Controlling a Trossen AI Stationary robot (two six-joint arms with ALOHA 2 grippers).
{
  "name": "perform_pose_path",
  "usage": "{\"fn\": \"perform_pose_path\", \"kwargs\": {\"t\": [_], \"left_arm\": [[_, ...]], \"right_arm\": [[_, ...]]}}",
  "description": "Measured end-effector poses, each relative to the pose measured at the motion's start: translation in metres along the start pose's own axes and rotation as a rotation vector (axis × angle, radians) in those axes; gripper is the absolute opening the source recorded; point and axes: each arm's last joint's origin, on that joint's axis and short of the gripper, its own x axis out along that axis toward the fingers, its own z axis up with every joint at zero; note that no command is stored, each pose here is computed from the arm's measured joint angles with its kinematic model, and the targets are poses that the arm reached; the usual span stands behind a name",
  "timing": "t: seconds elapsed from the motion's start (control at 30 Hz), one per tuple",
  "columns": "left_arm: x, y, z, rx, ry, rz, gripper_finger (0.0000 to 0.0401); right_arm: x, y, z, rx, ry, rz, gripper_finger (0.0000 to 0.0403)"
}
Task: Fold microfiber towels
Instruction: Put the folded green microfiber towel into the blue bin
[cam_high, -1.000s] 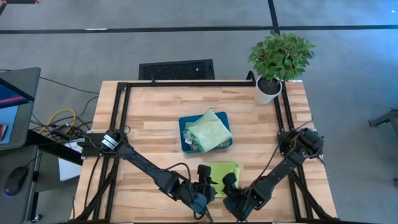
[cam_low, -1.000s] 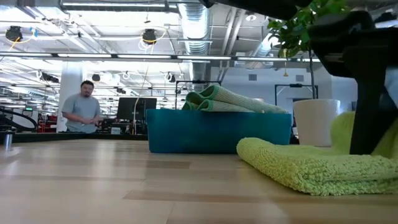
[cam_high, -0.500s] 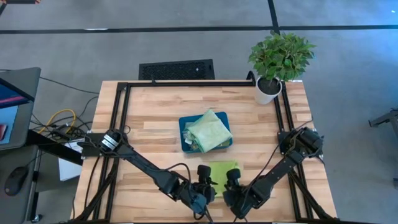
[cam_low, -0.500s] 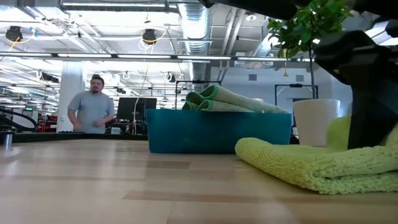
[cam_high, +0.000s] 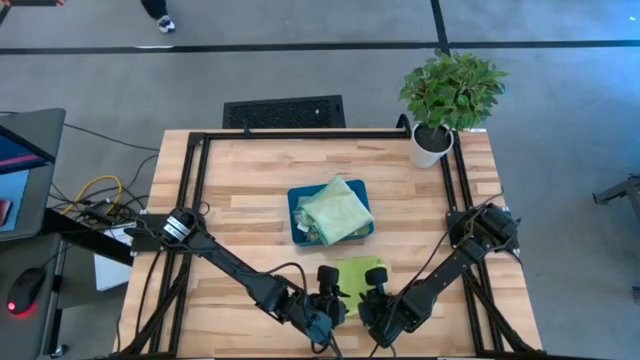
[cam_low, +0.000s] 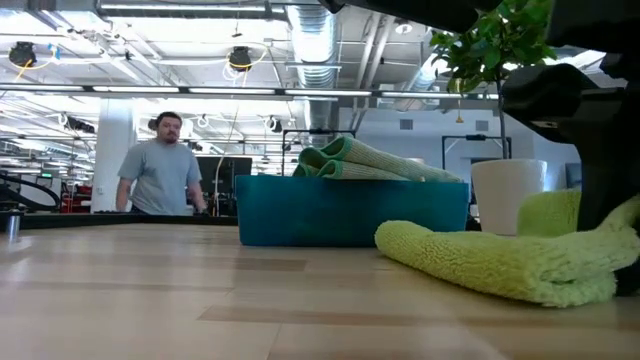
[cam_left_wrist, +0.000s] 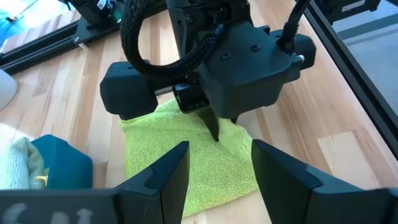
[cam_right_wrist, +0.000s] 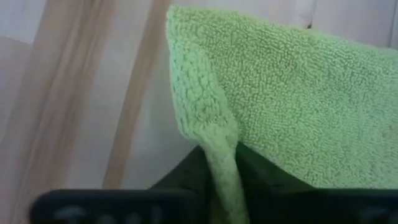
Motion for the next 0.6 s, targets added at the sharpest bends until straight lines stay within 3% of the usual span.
{"fn": "perform_pose_path", "kwargs": {"t": [0.17,0.4,0.6], "left_arm": [[-0.001,-0.001,0.0,0.002,0.0,-0.002,0.0166],[-0.012,-0.004,0.001,-0.029,0.014,-0.004,0.0166],[-0.037,-0.002,0.005,-0.073,0.021,0.072,0.0166]], "right_arm": [[0.001,0.0,0.0,-0.003,-0.002,-0.011,0.0016],[-0.013,-0.008,-0.001,0.007,-0.01,0.015,0.0017],[-0.049,-0.037,0.008,0.074,-0.078,0.019,0.0011]]}}
